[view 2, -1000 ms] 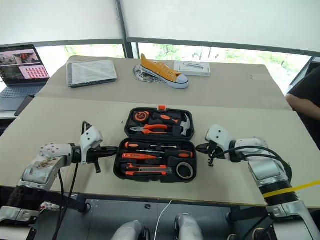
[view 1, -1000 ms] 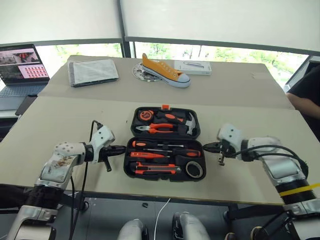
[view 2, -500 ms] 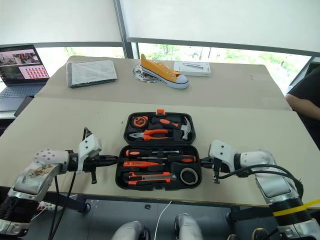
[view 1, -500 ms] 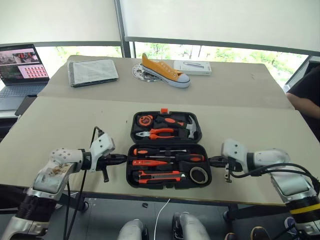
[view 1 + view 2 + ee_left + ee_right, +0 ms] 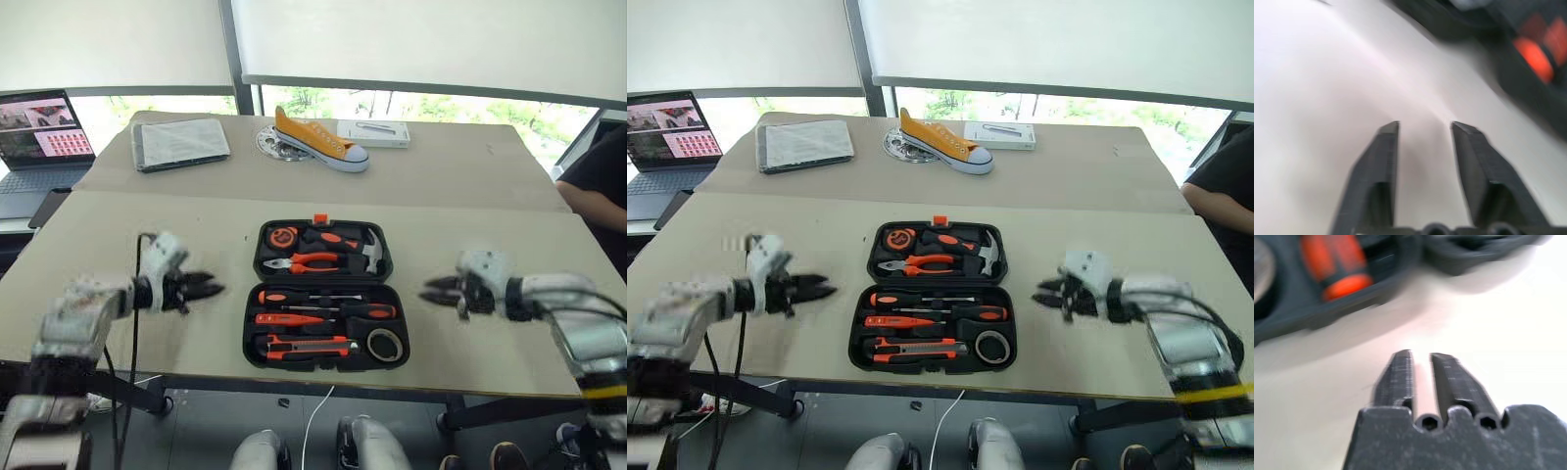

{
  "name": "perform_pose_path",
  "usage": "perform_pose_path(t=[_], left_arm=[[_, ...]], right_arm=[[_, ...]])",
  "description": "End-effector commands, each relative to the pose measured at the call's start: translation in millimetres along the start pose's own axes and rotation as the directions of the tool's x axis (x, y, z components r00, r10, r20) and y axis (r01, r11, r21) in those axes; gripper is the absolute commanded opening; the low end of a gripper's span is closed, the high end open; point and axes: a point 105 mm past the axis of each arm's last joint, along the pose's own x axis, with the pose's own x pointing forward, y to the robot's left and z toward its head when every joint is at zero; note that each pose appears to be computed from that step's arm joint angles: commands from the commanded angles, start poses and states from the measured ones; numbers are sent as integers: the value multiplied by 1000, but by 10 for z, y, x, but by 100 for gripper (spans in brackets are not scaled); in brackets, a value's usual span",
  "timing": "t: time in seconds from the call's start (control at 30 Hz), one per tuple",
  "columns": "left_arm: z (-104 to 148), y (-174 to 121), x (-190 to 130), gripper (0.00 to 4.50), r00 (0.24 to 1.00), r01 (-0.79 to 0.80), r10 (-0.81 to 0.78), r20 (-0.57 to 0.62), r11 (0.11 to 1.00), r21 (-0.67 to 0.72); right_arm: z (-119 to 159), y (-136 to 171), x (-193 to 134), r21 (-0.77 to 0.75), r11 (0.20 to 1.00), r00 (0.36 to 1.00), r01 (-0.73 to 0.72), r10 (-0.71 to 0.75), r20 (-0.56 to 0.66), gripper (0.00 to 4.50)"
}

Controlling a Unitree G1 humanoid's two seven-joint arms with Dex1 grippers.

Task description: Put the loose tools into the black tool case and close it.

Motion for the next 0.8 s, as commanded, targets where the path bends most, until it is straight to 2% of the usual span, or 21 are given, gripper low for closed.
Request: perform_pose_path(t=[0.03, 0.07, 0.13, 0.2, 0.37, 0.47, 0.73, 0.8], left_arm=[[230, 76, 124, 339, 999, -12, 21, 49, 983, -182], [300, 87, 195, 372, 998, -14, 28, 59, 975, -224], [438, 46, 324, 374, 996, 17, 9, 88, 958, -285], [509, 7, 397, 374, 995, 40, -9, 99, 949, -313], [471, -21, 645, 374, 998, 3, 13, 54, 960, -281], [438, -13, 684, 300, 999, -4, 18, 46, 956, -295], [373, -26, 691, 12, 999, -5, 15, 33, 959, -283], [376, -30, 688, 2, 999, -3, 14, 38, 959, -284]], right_arm=[[218, -206, 88, 167, 984, 996, 62, -73, 60, 260], [254, -245, 158, 205, 976, 995, 72, -85, 59, 294], [296, -297, 294, 257, 963, 994, 85, -100, 45, 354], [310, -322, 377, 278, 956, 994, 91, -104, 30, 354], [278, -463, 611, 383, 909, 986, 163, -164, -32, 354], [250, -465, 645, 380, 910, 986, 164, -156, -51, 282], [263, -327, 695, 350, 930, 993, 115, -103, -54, 6], [266, -293, 695, 349, 931, 995, 103, -90, -53, 0]])
